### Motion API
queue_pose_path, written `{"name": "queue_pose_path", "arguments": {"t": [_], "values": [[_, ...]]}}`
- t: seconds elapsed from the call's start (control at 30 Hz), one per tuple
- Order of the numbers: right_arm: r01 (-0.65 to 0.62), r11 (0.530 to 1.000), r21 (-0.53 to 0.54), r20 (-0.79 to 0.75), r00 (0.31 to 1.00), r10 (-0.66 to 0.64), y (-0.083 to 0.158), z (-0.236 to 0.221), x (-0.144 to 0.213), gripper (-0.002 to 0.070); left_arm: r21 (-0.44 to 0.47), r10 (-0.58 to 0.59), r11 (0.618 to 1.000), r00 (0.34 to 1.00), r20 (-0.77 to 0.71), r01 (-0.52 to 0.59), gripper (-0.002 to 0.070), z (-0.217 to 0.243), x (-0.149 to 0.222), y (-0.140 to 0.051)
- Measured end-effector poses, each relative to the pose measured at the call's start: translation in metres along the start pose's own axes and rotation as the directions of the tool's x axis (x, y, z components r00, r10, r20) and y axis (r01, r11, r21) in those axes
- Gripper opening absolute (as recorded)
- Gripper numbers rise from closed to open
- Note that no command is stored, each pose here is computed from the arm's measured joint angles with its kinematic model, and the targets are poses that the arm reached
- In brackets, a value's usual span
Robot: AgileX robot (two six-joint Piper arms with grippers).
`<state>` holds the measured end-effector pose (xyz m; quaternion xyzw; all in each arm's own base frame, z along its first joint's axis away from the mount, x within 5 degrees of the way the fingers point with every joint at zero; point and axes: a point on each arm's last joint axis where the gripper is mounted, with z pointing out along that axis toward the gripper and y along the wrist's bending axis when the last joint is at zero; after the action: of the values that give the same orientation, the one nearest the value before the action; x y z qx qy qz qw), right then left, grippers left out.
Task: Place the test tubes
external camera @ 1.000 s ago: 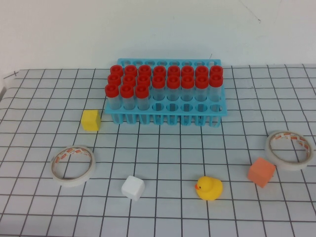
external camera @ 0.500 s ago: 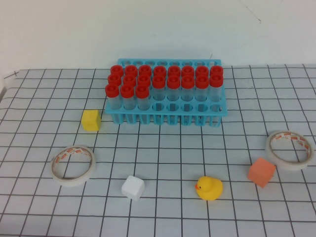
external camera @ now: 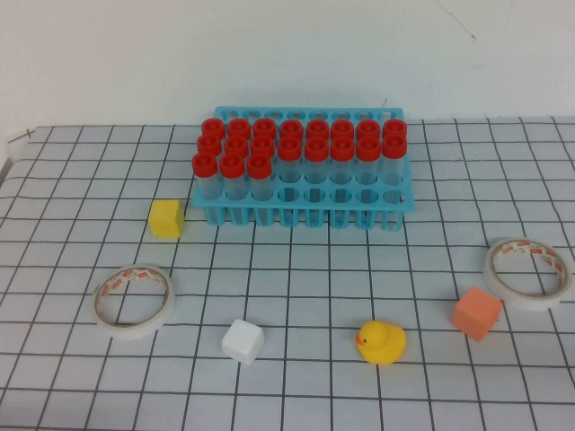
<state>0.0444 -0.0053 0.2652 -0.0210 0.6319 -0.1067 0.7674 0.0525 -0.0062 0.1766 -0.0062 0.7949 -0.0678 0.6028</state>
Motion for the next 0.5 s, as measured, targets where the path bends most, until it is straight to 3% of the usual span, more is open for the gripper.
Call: {"name": "queue_pose_path", "arguments": {"t": [0.3,0.5], "values": [[0.056,0.998,-0.005,0.002,0.998,-0.056,0.006,0.001,0.032,-0.0001,0.0,-0.003,1.0,1.0,0.0,0.003,-0.0001,0.0,0.0,0.0],[0.024,0.999,-0.027,-0.094,0.995,-0.026,0.011,0.0,0.057,-0.0001,0.0,-0.003,1.0,1.0,0.0,0.003,-0.0001,0.0,0.0,0.0]]}}
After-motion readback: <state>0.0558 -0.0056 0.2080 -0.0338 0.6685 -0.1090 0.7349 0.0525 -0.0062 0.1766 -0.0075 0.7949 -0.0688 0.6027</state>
